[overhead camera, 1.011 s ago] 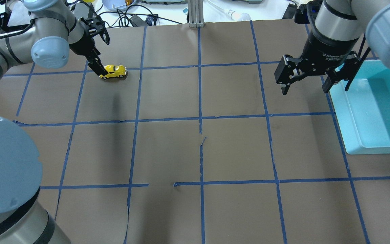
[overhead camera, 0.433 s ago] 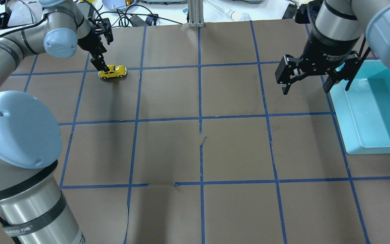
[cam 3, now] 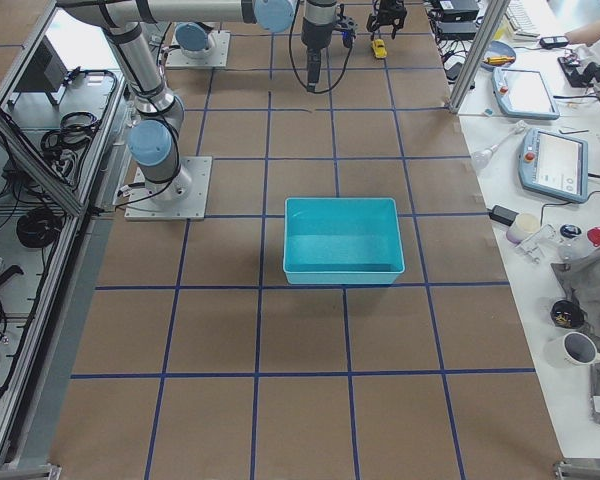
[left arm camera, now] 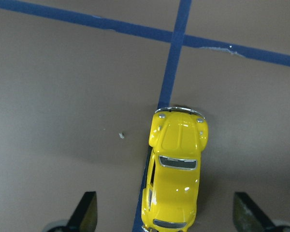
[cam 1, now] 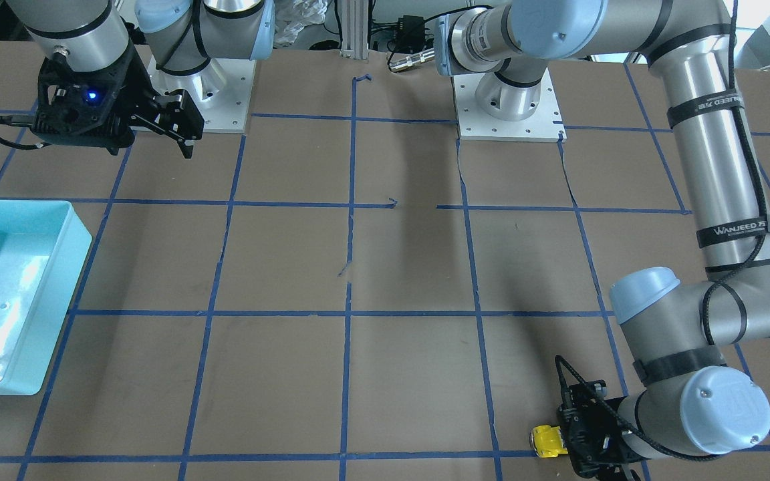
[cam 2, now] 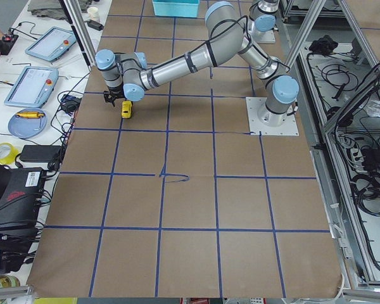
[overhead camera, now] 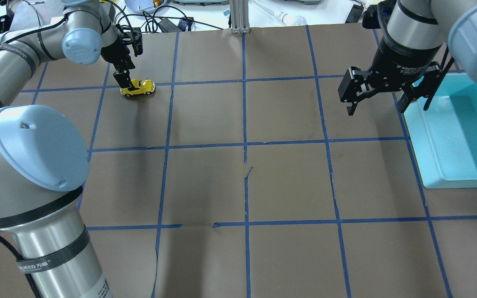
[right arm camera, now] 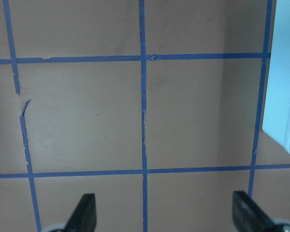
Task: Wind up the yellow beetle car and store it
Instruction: 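Close the left gripper on the yellow beetle car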
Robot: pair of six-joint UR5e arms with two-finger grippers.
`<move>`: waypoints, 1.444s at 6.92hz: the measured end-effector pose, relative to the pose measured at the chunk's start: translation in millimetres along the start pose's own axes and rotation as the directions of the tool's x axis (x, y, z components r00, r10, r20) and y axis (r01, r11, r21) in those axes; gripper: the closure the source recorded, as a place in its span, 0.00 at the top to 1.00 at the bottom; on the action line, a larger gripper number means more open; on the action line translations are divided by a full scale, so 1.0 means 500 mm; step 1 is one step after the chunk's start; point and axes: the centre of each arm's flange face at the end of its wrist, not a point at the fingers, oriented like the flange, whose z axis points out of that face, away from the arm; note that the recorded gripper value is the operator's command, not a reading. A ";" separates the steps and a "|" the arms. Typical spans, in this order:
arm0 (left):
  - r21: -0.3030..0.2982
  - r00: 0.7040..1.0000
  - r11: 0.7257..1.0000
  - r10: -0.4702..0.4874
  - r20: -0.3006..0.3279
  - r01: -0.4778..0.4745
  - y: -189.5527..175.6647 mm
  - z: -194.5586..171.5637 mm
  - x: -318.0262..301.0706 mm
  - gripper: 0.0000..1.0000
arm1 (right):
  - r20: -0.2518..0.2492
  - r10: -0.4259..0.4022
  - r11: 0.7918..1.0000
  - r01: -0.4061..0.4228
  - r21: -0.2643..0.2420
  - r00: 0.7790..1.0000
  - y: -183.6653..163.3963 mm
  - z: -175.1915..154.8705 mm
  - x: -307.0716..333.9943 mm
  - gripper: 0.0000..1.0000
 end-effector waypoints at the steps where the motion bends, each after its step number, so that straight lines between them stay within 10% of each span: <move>1: -0.004 0.999 0.999 0.037 -0.012 -0.037 -0.007 0.012 0.002 0.85 | -0.003 0.000 1.000 0.000 -0.001 1.000 0.000 0.000 0.001 1.00; 4: -0.017 0.994 0.993 0.113 -0.008 -0.113 -0.010 0.024 0.004 0.70 | -0.012 0.000 1.000 0.000 -0.004 1.000 0.001 0.001 0.003 1.00; 7: -0.022 0.992 0.992 0.126 0.012 -0.126 -0.010 0.025 0.003 0.10 | -0.013 0.000 1.000 0.000 -0.007 1.000 0.001 0.003 0.003 1.00; 10: -0.023 0.993 0.993 0.120 0.016 -0.119 -0.010 0.027 0.005 0.00 | -0.013 0.001 1.000 -0.001 -0.004 1.000 0.000 0.004 0.003 1.00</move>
